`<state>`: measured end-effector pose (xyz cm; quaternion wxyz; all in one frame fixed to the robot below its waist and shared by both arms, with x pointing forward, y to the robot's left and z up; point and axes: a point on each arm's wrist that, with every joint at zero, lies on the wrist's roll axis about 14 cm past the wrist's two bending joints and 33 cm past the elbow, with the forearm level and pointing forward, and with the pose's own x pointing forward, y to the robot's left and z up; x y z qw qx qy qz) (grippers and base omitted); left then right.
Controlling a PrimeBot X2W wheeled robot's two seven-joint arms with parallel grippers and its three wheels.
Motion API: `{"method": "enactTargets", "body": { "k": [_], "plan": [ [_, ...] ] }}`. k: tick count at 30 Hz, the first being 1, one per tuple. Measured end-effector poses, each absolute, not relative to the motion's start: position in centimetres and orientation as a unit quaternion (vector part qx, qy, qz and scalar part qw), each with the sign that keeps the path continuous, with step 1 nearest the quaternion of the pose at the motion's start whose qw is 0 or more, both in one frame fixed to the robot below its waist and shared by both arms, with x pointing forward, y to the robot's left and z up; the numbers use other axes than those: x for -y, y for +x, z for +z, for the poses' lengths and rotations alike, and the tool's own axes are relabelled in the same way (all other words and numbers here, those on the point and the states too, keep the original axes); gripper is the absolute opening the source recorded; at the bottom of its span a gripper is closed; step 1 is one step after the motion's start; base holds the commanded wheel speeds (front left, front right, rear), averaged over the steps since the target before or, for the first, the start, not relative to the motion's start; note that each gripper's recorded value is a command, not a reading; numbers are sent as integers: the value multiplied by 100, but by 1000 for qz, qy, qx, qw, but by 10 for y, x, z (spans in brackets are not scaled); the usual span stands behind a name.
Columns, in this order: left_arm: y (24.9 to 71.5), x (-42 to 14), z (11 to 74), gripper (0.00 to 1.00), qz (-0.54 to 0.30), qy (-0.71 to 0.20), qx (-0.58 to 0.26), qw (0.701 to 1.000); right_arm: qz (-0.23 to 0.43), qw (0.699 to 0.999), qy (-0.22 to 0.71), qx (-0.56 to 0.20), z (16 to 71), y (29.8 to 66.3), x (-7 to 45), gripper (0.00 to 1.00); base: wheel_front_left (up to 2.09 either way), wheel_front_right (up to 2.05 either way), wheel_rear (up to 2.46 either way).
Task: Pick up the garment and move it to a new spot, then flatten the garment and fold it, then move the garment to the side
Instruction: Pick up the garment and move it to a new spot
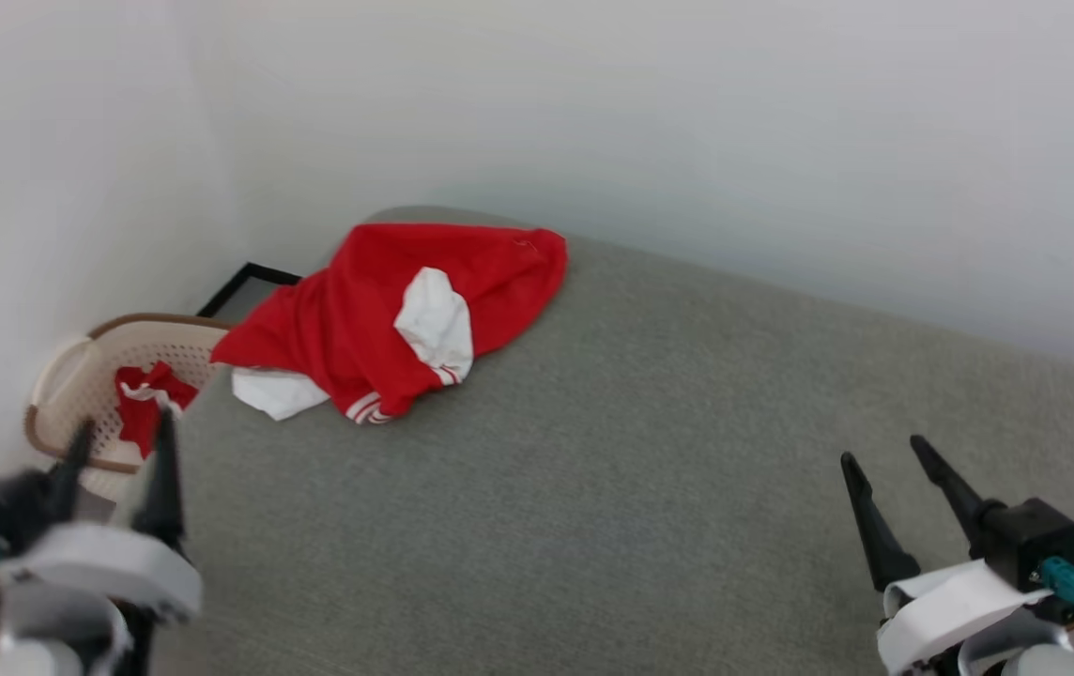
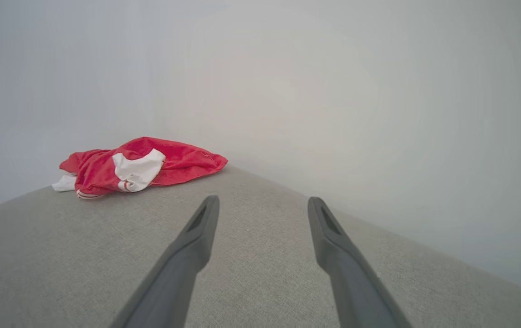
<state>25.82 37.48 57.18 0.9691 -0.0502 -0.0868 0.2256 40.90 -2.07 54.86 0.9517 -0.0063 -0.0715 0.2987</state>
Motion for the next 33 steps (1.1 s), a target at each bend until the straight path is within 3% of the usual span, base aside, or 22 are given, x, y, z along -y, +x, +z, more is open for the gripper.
{"method": "enactTargets", "body": {
  "k": [9,15,24,33],
  "plan": [
    [347,-388,609,100,178,-48,69,980,269,960,-19,71,547,446,50,100,0,0,0],
    [419,-385,599,100,142,-40,8,989,243,968,-21,60,531,474,74,100,0,0,0],
    [503,-379,528,100,118,-52,-133,983,207,978,-20,13,481,498,107,100,0,0,0],
    [531,-385,429,100,142,-70,-308,938,172,984,-33,-24,444,510,141,100,0,0,0]
  ]
}}
